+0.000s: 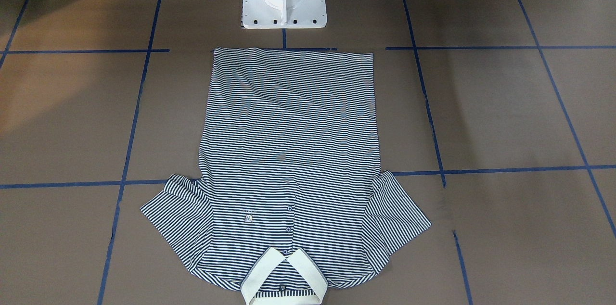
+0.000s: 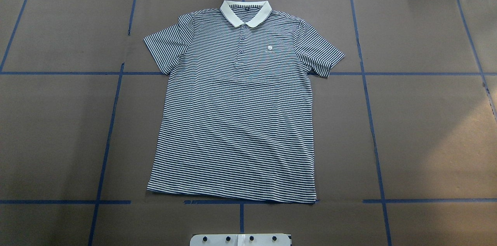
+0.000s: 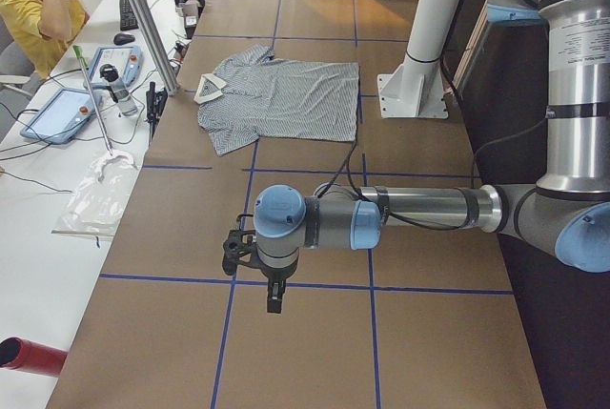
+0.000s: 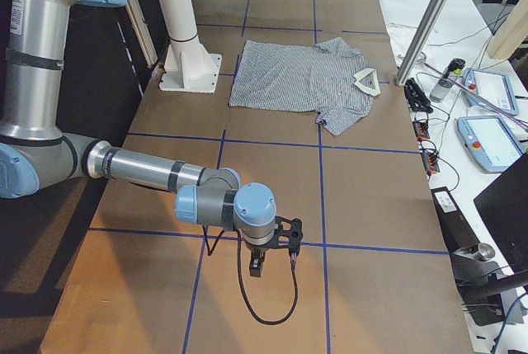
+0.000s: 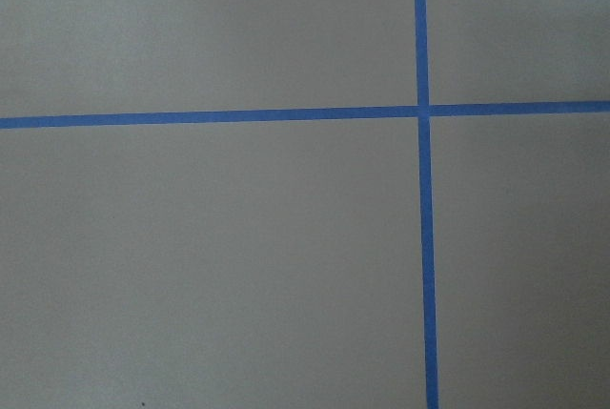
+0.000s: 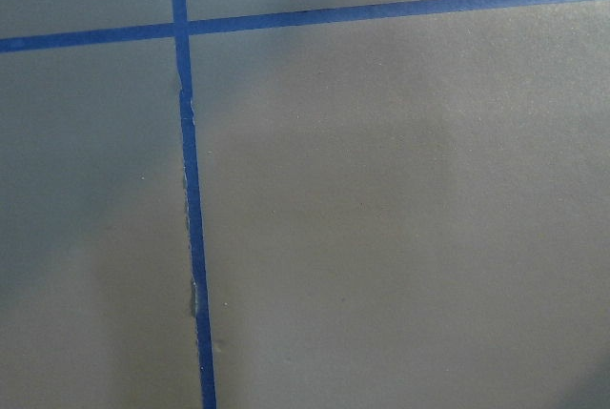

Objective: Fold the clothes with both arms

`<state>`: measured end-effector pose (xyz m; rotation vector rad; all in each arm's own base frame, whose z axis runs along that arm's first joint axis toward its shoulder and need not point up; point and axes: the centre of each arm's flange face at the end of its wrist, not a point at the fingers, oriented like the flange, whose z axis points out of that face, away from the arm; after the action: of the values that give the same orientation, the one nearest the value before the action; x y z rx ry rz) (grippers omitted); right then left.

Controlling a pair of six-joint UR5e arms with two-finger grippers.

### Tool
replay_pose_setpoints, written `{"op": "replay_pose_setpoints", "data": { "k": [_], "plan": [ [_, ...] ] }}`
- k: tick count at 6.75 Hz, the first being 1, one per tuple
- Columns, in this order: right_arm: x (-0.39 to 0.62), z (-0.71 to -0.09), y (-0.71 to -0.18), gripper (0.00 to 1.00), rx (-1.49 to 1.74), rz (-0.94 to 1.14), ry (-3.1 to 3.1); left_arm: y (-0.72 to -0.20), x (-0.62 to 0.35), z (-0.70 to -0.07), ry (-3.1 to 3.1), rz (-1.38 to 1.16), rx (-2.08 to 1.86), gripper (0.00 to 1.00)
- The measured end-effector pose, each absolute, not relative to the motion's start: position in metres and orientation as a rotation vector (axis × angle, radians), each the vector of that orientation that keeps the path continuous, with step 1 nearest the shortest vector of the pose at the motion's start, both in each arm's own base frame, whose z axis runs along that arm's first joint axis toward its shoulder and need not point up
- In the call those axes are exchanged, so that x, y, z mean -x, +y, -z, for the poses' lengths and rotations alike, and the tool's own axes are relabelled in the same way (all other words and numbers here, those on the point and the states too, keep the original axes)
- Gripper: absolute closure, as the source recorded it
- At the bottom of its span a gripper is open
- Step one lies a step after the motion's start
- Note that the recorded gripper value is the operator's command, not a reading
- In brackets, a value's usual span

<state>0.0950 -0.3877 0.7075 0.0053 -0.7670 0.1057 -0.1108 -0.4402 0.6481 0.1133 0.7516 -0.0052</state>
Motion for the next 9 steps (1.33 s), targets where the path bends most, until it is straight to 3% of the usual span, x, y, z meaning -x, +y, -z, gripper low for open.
{"op": "replay_pose_setpoints", "data": {
  "k": [3, 6, 9],
  "plan": [
    [-0.074, -0.685, -0.401, 0.0, -0.029, -0.036, -0.749, -0.451, 0.109, -0.635, 0.734, -0.055, -0.248, 0.0],
    [-0.069, -0.608, -0.469, 0.0, -0.282, 0.07, -0.756, -0.475, 0.11, -0.59, 0.684, -0.183, -0.574, 0.0],
    [-0.059, -0.602, -0.487, 0.0, -0.414, 0.152, -0.829, -0.523, 0.099, -0.55, 0.662, -0.304, -0.802, 0.0]
  ]
}}
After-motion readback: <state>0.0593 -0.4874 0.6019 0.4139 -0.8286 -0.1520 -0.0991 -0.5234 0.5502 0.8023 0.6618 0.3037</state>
